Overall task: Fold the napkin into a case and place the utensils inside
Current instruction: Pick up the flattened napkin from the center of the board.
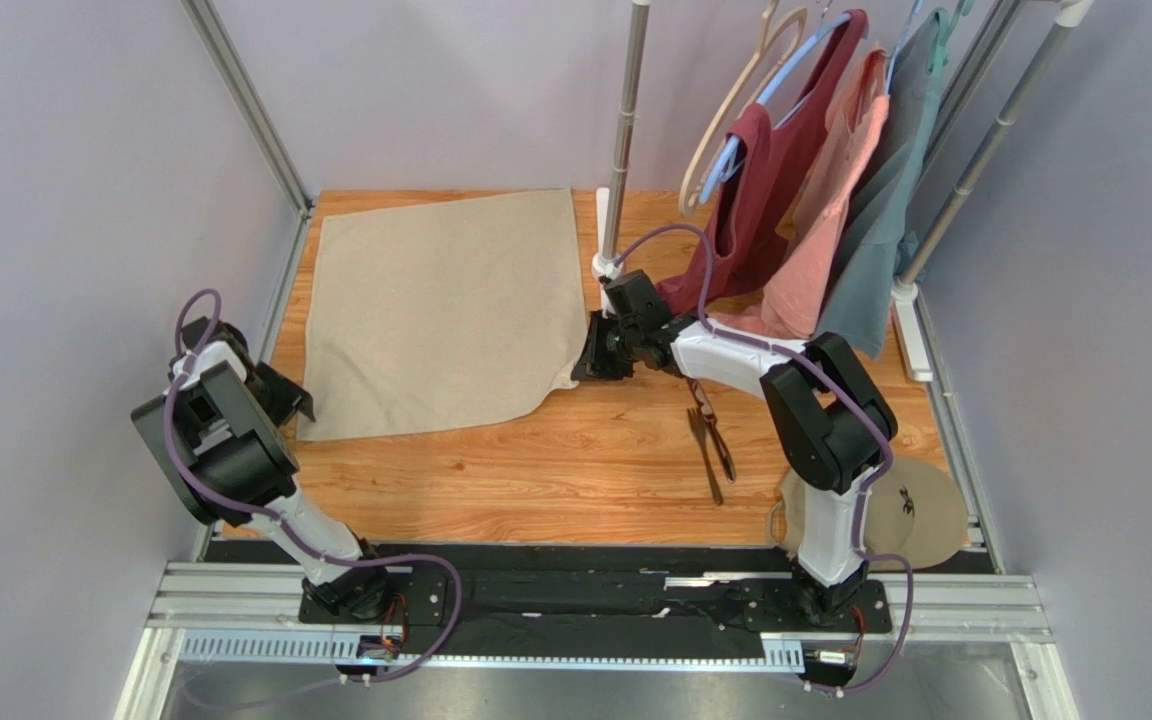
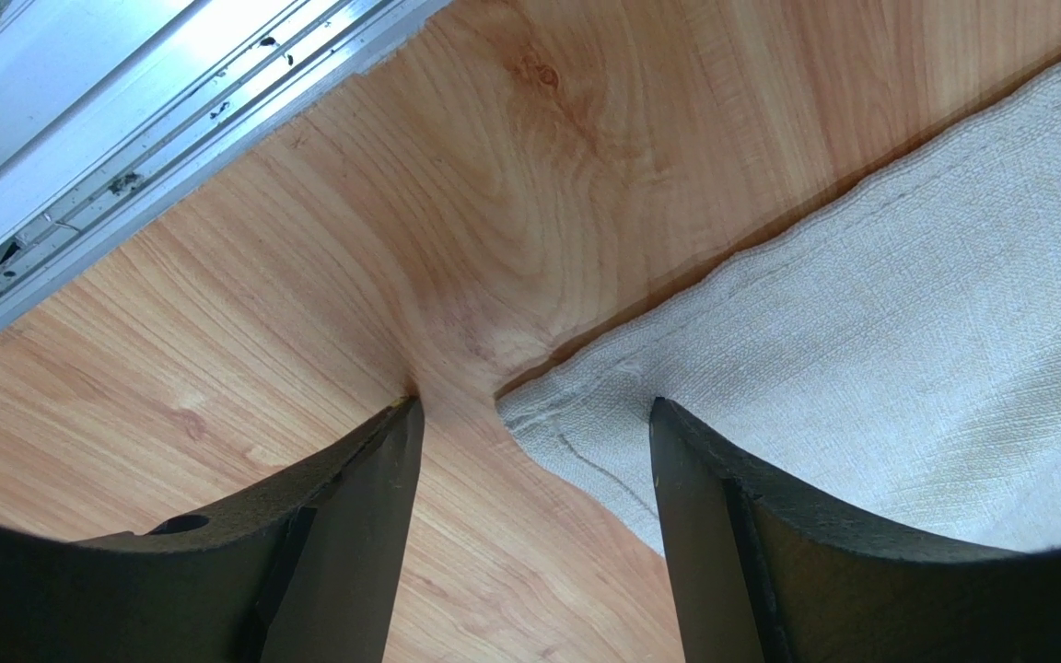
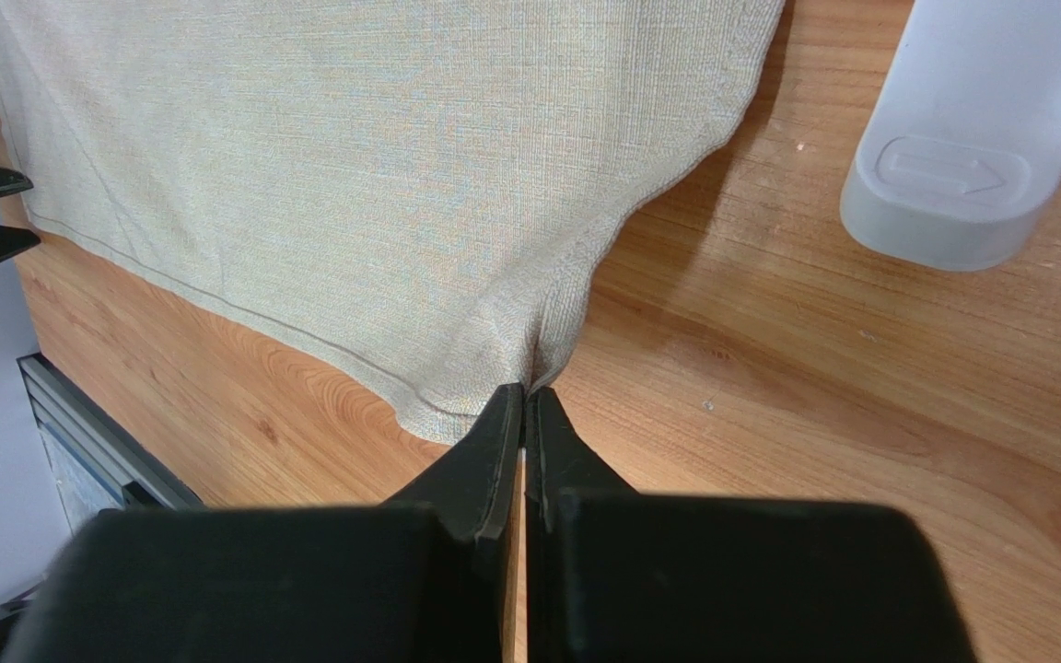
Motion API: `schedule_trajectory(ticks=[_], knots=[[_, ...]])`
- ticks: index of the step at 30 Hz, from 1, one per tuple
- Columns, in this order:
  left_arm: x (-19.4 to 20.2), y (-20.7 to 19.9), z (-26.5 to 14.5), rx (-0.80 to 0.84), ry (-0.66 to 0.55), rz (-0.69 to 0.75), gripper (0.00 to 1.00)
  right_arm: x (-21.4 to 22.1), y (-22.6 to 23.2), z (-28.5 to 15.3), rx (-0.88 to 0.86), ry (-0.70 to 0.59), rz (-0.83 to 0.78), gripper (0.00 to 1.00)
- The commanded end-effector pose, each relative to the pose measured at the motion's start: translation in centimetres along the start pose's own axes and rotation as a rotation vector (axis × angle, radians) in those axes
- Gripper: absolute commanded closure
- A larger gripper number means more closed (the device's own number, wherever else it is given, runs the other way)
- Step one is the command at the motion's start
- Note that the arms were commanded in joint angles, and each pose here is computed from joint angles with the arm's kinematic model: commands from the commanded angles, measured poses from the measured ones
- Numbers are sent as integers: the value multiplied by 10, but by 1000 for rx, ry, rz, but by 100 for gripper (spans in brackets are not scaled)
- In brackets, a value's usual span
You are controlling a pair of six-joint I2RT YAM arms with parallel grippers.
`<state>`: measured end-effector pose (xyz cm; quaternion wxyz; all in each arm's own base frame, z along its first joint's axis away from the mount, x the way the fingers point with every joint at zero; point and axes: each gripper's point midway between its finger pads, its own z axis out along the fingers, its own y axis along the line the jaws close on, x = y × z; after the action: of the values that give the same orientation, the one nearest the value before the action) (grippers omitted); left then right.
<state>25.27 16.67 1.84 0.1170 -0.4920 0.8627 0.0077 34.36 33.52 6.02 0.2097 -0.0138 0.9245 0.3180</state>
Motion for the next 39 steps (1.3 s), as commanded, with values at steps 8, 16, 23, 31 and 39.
schedule_trajectory(ticks=[8, 16, 23, 31, 39], knots=[[-14, -10, 12, 58, -18, -12, 49, -16, 13, -10, -32, -62, -18, 100], [-11, -19, 10, 116, -20, -37, 98, -18, 13, -13, -17, -77, -37, 100], [-19, -21, -19, 126, -82, -51, 100, -23, 18, -18, -14, -92, -64, 100], [8, -13, -77, 160, -167, -144, 100, -17, 51, -57, 13, -138, -163, 100], [6, -26, -236, 394, -528, -137, 100, -45, 87, -188, 6, -376, -293, 100]])
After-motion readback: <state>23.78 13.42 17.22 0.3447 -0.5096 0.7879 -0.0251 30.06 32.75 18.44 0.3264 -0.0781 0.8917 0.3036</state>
